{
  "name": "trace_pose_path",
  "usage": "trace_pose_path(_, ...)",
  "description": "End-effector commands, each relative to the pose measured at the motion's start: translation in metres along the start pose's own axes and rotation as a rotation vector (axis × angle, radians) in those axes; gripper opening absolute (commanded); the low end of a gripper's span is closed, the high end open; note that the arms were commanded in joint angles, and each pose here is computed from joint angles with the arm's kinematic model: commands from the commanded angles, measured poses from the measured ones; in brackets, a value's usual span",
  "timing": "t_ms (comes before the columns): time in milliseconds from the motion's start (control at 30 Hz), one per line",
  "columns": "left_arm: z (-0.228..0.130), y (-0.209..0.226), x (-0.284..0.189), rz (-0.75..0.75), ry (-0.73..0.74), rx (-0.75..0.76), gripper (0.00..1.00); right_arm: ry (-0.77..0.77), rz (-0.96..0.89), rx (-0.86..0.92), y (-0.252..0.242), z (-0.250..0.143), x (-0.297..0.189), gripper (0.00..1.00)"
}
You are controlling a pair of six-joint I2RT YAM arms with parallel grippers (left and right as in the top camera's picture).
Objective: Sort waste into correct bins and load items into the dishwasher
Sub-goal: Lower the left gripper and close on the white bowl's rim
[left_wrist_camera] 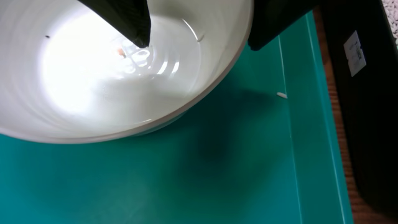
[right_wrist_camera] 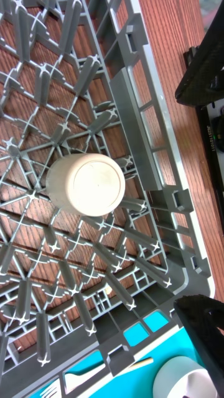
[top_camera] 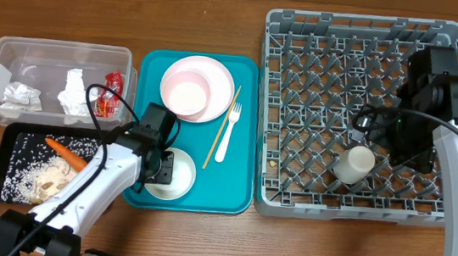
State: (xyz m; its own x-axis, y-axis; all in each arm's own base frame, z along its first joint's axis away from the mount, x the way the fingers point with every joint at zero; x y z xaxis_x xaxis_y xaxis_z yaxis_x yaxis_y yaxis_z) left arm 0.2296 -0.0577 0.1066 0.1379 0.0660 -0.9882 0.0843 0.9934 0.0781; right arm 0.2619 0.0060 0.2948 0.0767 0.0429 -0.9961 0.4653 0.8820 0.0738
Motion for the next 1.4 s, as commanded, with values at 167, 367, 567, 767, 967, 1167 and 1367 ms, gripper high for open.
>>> trace_pose_path(167, -0.0007, 0.0021, 0.003, 0.01, 0.0, 0.006, 0.5, -0.023, 0.018, -0.002, -0.0005, -0.0014, -0.0058, 1.0)
trace_pose_path(367, -0.0006, 0.0021, 0.003, 0.009, -0.001, 0.005, 0.47, -0.023, 0.019, -0.002, -0.0004, -0.0013, -0.0058, 1.0)
trace_pose_path(567, 0.0, 0.0012, 0.003, 0.001, -0.004, 0.005, 0.44, -0.023, 0.019, -0.002, -0.0004, -0.0013, -0.0058, 1.0)
trace_pose_path(767, 0.0013, 0.0001, 0.0039, -0.009, -0.015, 0.004, 0.46, -0.024, 0.019, -0.002, -0.0004, -0.0013, -0.0058, 1.0)
trace_pose_path(967, -0.0004, -0.0018, 0.0061, -0.03, -0.011, 0.004, 0.45, -0.024, 0.019, -0.003, -0.0004, -0.0012, -0.0058, 1.0)
trace_pose_path(1167, -0.0026, -0.0015, 0.0067, -0.028, 0.0, 0.005, 0.38, -0.024, 0.019, -0.003, -0.0004, -0.0012, -0.0058, 1.0)
trace_pose_path(1367, -0.0054, -0.0012, 0.0094, -0.027, 0.005, 0.005, 0.31, -0.024, 0.019, -0.003, -0.0004, -0.0012, -0.0058, 1.0)
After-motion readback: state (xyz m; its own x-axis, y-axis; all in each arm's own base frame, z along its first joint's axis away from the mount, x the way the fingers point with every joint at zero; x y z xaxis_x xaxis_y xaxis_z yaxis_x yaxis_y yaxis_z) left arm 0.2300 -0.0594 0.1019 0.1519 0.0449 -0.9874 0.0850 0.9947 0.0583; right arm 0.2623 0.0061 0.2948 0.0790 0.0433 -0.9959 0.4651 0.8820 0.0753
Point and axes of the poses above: each gripper's point midway between its finger pads, its own x axis out along the fingers, its own y axis along the line the jaws close on, z = x × y, the point moved 8 cm from there along -x, back along the fingers, and after that the axes turned 8 degrees about x, right-handed, at the moved point
